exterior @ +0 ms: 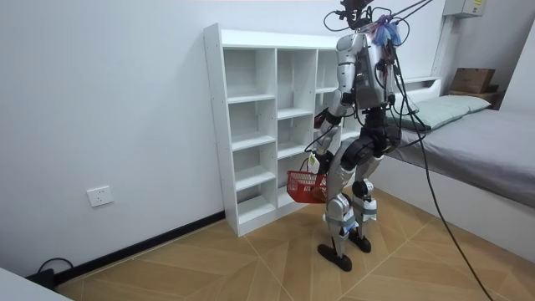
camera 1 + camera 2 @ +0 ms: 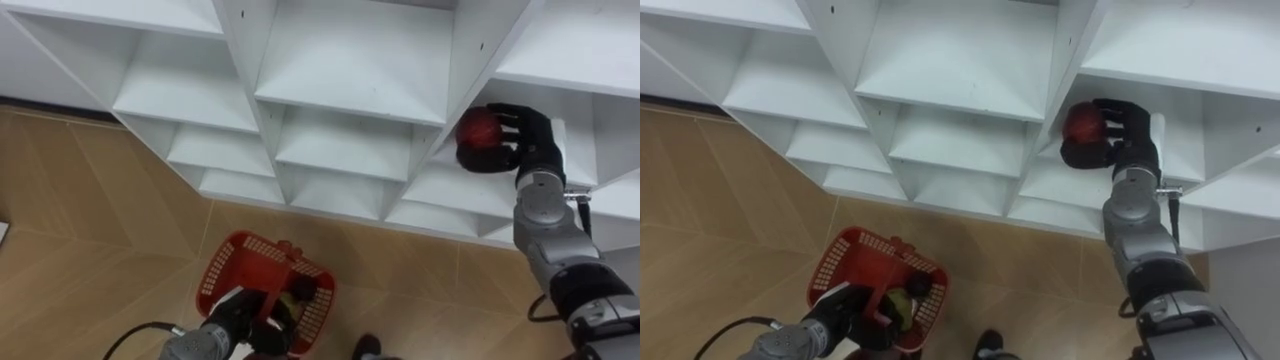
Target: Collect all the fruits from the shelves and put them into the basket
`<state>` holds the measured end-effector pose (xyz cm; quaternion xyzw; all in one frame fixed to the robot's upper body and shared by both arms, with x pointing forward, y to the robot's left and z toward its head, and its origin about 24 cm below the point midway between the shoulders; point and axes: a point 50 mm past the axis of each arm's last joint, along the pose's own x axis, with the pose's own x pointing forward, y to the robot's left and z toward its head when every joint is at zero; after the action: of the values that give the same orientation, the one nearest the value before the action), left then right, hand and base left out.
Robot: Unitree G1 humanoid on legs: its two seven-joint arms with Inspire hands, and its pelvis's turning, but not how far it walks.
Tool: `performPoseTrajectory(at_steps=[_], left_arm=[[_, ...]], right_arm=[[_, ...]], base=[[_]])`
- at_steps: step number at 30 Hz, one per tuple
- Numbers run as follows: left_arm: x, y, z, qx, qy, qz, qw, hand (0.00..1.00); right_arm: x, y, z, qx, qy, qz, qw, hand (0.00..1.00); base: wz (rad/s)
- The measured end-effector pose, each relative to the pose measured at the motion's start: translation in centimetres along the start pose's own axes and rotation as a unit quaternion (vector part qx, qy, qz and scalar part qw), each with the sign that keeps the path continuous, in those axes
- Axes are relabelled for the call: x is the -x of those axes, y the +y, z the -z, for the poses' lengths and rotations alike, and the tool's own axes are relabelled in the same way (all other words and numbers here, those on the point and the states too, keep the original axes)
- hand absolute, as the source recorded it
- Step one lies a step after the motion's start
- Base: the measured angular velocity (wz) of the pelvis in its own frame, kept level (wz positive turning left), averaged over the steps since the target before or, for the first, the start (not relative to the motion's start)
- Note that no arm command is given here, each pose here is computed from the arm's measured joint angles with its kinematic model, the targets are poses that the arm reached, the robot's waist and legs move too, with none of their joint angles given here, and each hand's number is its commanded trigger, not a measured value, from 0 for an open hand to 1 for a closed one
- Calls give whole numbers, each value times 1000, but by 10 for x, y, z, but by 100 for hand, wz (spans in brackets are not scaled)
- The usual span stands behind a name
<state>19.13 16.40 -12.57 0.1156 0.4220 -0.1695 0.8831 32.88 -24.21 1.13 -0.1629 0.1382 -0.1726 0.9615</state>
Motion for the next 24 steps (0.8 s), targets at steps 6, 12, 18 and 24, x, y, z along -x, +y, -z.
performPoseTrajectory(at_steps=[6, 12, 18, 24], left_arm=[[0, 0, 0, 3, 2, -2, 1000, 100], [-1, -1, 2, 9, 3, -3, 1000, 100], [0, 7, -4, 33, -10, -26, 999, 100], [0, 8, -8, 33, -19, -35, 999, 100]], right_arm=[[1, 1, 1, 0, 2, -14, 1000, 100], [4, 5, 10, 0, 13, -30, 999, 100], [12, 12, 24, -1, 31, -48, 998, 100], [15, 13, 30, -3, 38, -60, 997, 100]], base=[[0], [0], [11], [1]])
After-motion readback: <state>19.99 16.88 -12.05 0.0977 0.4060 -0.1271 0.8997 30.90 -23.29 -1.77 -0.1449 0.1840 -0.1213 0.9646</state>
